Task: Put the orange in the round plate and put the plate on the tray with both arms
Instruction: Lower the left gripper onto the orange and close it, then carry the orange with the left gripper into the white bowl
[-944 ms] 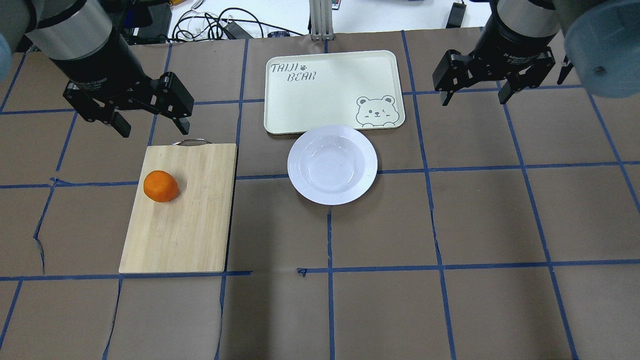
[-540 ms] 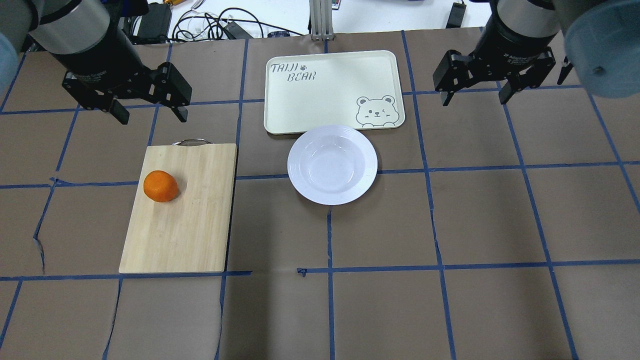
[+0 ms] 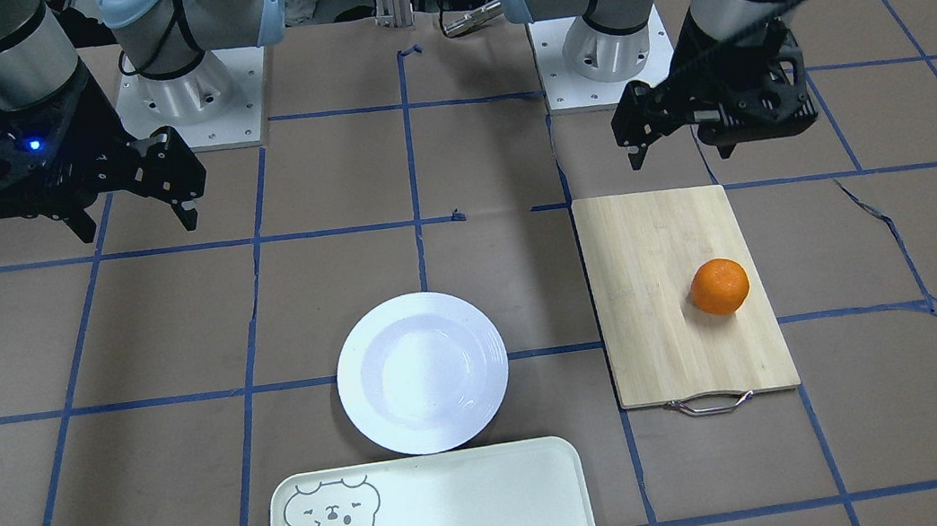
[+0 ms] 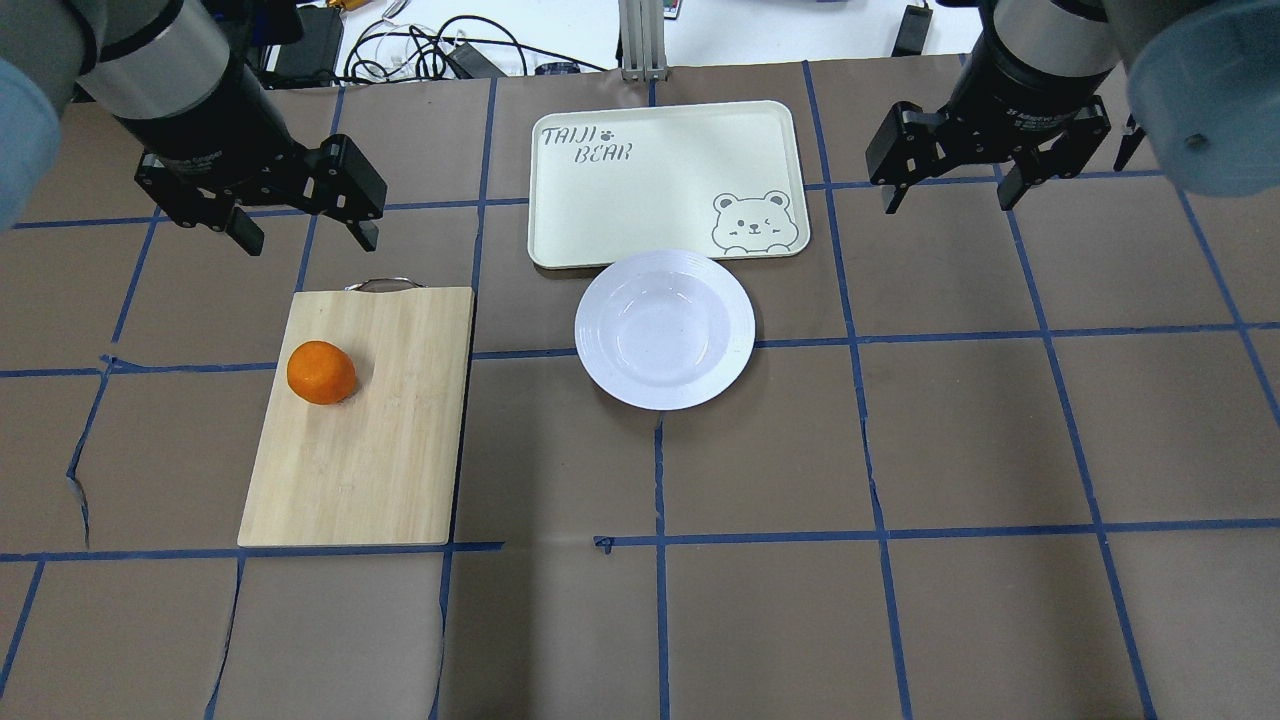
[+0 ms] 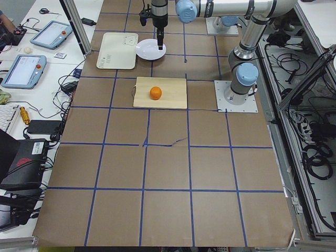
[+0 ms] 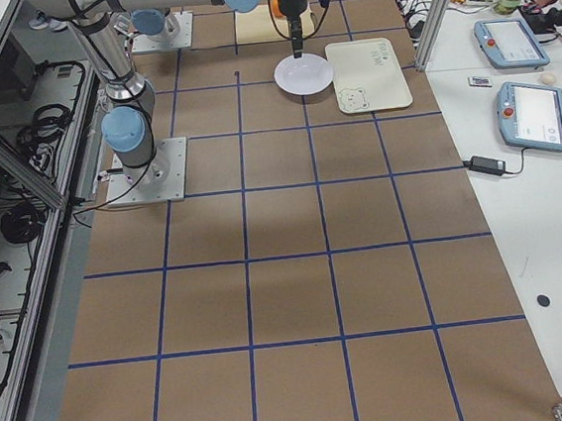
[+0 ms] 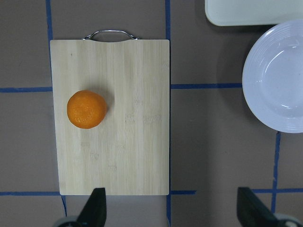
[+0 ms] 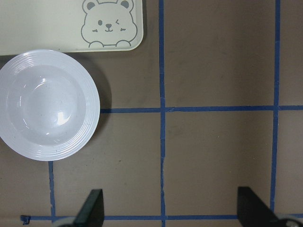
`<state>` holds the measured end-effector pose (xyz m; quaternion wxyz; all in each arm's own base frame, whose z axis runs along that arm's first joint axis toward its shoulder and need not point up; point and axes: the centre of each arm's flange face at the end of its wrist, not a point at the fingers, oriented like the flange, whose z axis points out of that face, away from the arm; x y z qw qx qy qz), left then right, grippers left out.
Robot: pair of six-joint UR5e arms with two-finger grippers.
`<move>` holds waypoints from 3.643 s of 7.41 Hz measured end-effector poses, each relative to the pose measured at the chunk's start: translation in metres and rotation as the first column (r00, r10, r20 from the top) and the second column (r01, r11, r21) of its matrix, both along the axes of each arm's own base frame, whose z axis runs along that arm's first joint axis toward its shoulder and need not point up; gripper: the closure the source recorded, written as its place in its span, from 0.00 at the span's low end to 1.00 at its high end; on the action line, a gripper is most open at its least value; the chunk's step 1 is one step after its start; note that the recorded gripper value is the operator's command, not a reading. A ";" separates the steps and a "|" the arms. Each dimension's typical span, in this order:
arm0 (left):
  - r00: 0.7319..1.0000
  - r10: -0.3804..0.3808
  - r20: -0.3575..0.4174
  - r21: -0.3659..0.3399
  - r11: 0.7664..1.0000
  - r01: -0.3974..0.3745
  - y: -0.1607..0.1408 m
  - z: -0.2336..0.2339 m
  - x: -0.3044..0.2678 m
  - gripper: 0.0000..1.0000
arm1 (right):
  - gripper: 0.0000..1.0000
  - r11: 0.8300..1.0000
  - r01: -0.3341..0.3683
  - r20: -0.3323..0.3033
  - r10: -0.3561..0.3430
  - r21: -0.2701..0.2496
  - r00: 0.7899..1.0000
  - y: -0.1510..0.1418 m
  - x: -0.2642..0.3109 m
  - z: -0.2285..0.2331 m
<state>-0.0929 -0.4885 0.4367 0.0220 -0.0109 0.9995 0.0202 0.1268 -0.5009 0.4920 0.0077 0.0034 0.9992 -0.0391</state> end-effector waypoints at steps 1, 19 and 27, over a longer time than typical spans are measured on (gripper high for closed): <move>1.000 0.010 0.021 0.000 1.000 -0.010 -0.003 -0.046 0.020 0.03 | 0.00 1.000 0.000 0.000 0.000 0.000 1.000 0.000 0.000 0.000; 0.975 0.209 -0.078 -0.155 0.963 -0.219 -0.064 -0.165 -0.150 0.96 | 0.00 1.000 -0.003 0.000 0.003 0.008 1.000 0.001 0.000 -0.002; 0.933 0.285 -0.221 -0.083 0.948 -0.309 -0.062 -0.206 -0.261 0.00 | 0.00 1.000 0.020 0.012 -0.020 0.000 1.000 -0.004 -0.006 -0.001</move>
